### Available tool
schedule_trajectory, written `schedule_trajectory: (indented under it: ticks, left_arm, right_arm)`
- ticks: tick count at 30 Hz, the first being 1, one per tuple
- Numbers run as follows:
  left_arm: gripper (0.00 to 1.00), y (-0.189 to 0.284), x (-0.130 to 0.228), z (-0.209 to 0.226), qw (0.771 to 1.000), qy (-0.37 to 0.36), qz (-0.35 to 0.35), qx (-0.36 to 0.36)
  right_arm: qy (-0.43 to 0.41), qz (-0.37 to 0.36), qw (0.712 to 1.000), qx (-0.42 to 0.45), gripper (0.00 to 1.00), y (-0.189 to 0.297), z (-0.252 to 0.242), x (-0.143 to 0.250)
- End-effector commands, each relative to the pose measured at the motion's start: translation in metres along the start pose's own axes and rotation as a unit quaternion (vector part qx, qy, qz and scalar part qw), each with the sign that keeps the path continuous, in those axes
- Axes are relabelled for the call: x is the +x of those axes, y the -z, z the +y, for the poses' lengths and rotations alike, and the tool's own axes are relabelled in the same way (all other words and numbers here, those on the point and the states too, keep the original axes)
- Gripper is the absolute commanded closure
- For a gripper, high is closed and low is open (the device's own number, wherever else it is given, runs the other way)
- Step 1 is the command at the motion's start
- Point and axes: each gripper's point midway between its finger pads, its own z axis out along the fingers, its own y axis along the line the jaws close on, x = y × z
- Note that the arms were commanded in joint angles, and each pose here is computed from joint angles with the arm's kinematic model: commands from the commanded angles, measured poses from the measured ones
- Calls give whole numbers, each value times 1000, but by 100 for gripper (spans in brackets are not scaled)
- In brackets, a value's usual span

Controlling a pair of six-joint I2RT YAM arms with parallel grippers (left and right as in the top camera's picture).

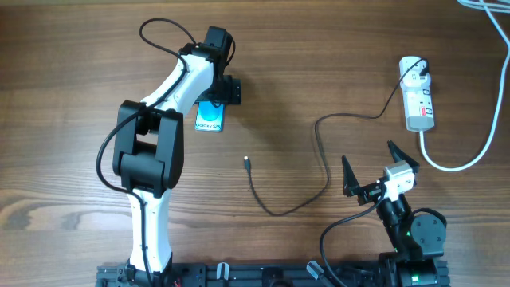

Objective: Plug charger to phone and switch on socket
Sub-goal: 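Move the left gripper to the Galaxy S25 phone and grasp it, then lift the phone with the left gripper and tilt it upright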

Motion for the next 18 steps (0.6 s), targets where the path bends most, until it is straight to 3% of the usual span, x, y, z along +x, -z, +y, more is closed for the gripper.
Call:
schedule_trajectory:
  ticks: [1, 4, 9, 14, 18]
  left_arm:
    - [1, -20, 29, 8, 999, -13, 43, -16]
    - [12, -20, 40, 0, 998, -13, 66, 11]
    - [11, -19, 46, -5, 996, -11, 81, 27]
    - [18, -17, 59, -7, 993, -10, 109, 34]
    - [16, -15, 68, -4, 991, 16, 128, 25]
  right_arm:
    - [5, -3, 1000, 2, 0, 0, 0, -1]
    - [5, -3, 1000, 2, 0, 0, 0, -1]
    - [5, -3, 1000, 2, 0, 0, 0, -1]
    - [5, -3, 1000, 2, 0, 0, 0, -1]
    - [5, -3, 1000, 2, 1, 0, 0, -1]
